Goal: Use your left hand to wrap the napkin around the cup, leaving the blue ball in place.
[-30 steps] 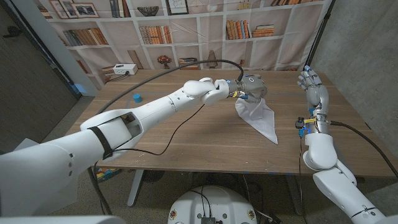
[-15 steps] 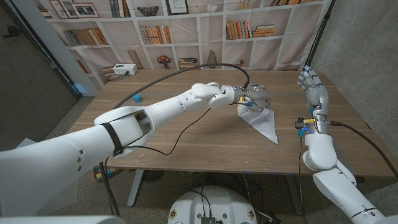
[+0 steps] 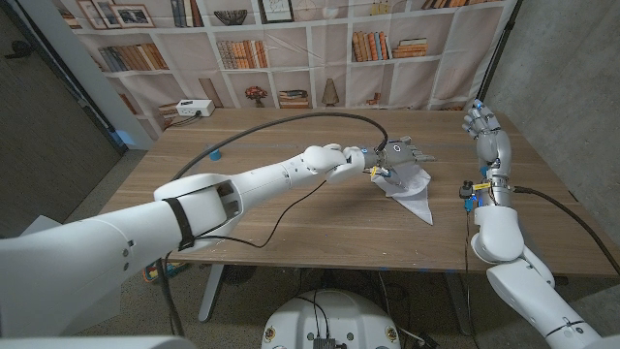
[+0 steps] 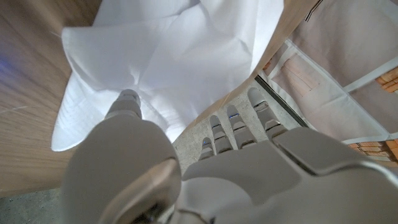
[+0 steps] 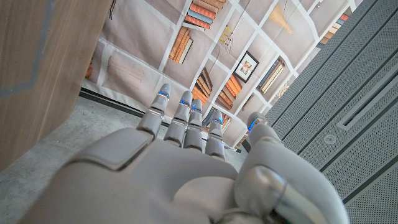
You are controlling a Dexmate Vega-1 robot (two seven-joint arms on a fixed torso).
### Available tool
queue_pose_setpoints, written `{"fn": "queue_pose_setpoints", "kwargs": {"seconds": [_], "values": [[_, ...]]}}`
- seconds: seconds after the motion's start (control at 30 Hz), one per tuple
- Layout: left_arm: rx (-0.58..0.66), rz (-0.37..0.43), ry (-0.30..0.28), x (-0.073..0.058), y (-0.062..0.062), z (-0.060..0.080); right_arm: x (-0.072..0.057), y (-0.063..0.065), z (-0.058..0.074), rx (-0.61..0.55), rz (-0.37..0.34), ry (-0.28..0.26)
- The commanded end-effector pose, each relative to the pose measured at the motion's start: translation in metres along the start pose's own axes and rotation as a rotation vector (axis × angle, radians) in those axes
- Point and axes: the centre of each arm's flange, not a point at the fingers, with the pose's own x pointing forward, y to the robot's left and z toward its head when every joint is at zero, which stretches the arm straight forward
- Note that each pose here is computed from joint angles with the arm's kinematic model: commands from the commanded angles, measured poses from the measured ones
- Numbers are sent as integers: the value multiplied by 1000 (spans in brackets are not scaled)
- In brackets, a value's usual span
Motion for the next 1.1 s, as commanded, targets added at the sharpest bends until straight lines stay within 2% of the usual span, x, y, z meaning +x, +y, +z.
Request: {"fn": "queue_pose_setpoints", "kwargs": {"seconds": [0.03,0.23,0.3,0.33,0.37,0.57,0.67,0.93,1.1], "values": [[-71,112,113,-14,1,-3,3,1,0,-2,4,-5],[-257,216,250,-29,15,-28,4,2,2,-4,11,-6],[-334,254,316,-39,21,-38,5,3,3,-6,14,-4],[-335,253,318,-39,21,-38,5,3,3,-7,15,-4],[-381,277,366,-47,24,-43,5,4,3,-3,18,-2],[-536,321,483,-73,32,-57,10,7,2,2,35,13],[-611,329,521,-88,34,-65,13,8,1,8,45,22],[-856,369,575,-128,32,-87,21,16,-3,45,71,39],[-939,422,633,-159,33,-98,26,23,-7,83,86,46]]}}
